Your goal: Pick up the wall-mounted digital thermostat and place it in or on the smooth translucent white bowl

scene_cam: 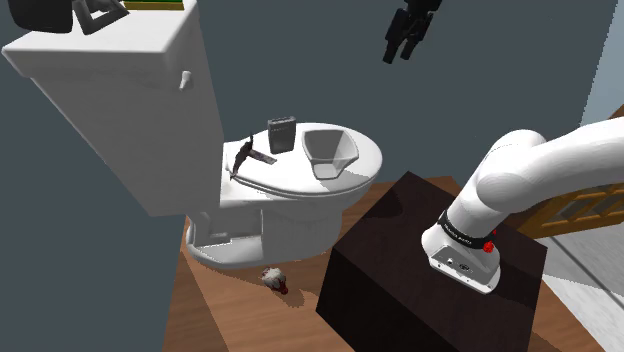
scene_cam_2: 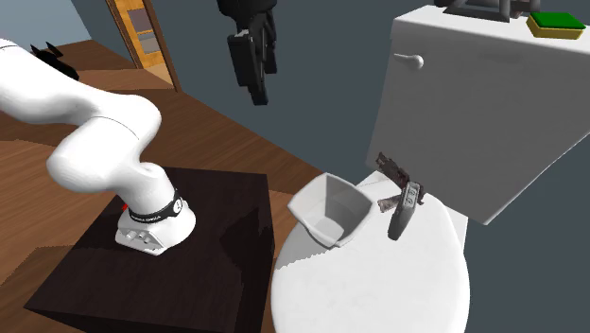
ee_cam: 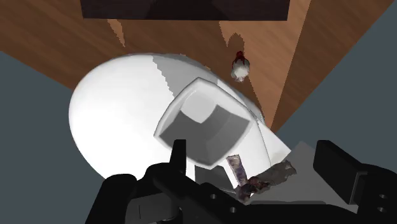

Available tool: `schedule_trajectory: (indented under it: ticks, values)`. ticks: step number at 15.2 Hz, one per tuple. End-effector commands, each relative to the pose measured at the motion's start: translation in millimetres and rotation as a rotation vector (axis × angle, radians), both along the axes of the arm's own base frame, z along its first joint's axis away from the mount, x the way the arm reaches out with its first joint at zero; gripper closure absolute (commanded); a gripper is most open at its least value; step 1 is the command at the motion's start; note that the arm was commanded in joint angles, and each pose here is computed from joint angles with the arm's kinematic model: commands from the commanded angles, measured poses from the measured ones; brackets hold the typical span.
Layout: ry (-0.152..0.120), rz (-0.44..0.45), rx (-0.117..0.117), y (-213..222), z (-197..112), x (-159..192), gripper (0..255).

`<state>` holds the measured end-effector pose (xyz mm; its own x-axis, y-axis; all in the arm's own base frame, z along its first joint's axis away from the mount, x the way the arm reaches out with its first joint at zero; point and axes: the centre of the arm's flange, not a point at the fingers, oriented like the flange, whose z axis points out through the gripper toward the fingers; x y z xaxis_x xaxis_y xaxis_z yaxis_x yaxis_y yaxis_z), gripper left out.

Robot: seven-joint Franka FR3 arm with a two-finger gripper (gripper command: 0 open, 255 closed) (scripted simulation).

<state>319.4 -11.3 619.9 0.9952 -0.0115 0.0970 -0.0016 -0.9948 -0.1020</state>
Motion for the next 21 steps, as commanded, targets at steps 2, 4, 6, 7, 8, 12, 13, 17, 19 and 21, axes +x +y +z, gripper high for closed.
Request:
schedule_trajectory:
  ticks: [2,4,6,7,8,12,13,17,19,21]
  values:
    - [0.004,0.021,-0.003,-2,-8,11,0]
    - [0.013,0.062,-0.01,-6,-24,33,0]
    - [0.021,0.103,-0.016,-9,-41,56,0]
    - [0.026,0.124,-0.02,-10,-49,67,0]
    - [0.03,0.145,-0.023,-11,-57,78,0]
    - [0.047,0.228,-0.036,-12,-91,122,0]
    - [0.051,0.248,-0.039,-12,-99,133,0]
    - [0.068,0.331,-0.053,-10,-134,176,0]
    - [0.077,0.373,-0.059,-8,-151,198,0]
    - [0.085,0.414,-0.066,-5,-169,219,0]
